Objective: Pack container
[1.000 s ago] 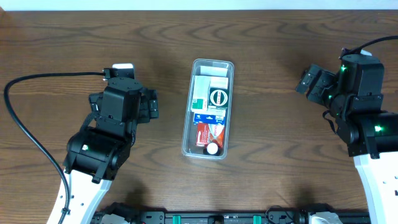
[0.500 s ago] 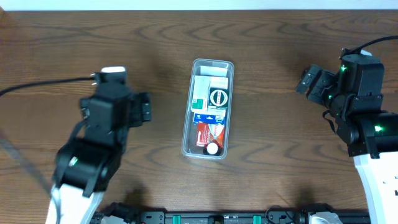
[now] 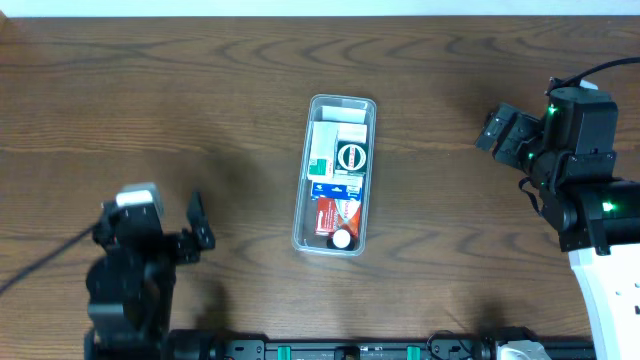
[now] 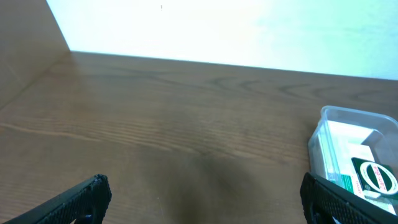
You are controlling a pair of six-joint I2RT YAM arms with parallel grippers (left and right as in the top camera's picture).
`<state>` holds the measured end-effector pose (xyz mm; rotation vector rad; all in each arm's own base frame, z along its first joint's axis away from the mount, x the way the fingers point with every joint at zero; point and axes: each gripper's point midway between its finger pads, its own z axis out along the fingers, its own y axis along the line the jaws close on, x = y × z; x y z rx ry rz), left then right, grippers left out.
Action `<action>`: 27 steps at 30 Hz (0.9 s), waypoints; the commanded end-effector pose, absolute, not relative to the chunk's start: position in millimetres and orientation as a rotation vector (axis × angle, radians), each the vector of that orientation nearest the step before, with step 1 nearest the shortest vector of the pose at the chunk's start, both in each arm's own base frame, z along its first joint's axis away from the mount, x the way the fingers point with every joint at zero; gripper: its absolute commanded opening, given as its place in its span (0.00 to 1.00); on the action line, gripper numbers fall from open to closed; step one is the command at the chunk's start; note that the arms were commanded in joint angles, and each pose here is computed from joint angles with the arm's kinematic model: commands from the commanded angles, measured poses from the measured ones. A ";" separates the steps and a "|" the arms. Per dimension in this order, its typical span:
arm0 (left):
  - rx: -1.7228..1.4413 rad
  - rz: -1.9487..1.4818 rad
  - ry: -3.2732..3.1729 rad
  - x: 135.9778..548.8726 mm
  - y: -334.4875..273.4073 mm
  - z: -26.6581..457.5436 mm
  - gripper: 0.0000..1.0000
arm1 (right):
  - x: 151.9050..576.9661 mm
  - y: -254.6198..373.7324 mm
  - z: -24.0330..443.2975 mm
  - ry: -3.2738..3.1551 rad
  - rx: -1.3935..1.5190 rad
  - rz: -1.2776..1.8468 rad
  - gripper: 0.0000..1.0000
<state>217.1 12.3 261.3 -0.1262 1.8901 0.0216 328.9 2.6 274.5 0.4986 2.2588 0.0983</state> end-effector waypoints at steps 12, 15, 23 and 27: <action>-0.085 -0.002 1.723 209.8 7.5 214.7 0.98 | 328.8 -1.9 274.9 2.253 0.517 0.090 0.99; -0.084 -0.005 1.665 220.7 7.3 213.3 0.98 | 328.8 -1.9 274.9 2.253 0.517 0.090 0.99; -0.086 -0.006 1.599 239.0 7.4 191.6 0.98 | 328.9 -1.9 275.1 2.253 0.517 0.090 0.99; -0.086 -0.005 1.609 239.7 7.6 187.0 0.98 | 328.8 -1.9 274.9 2.253 0.517 0.090 0.99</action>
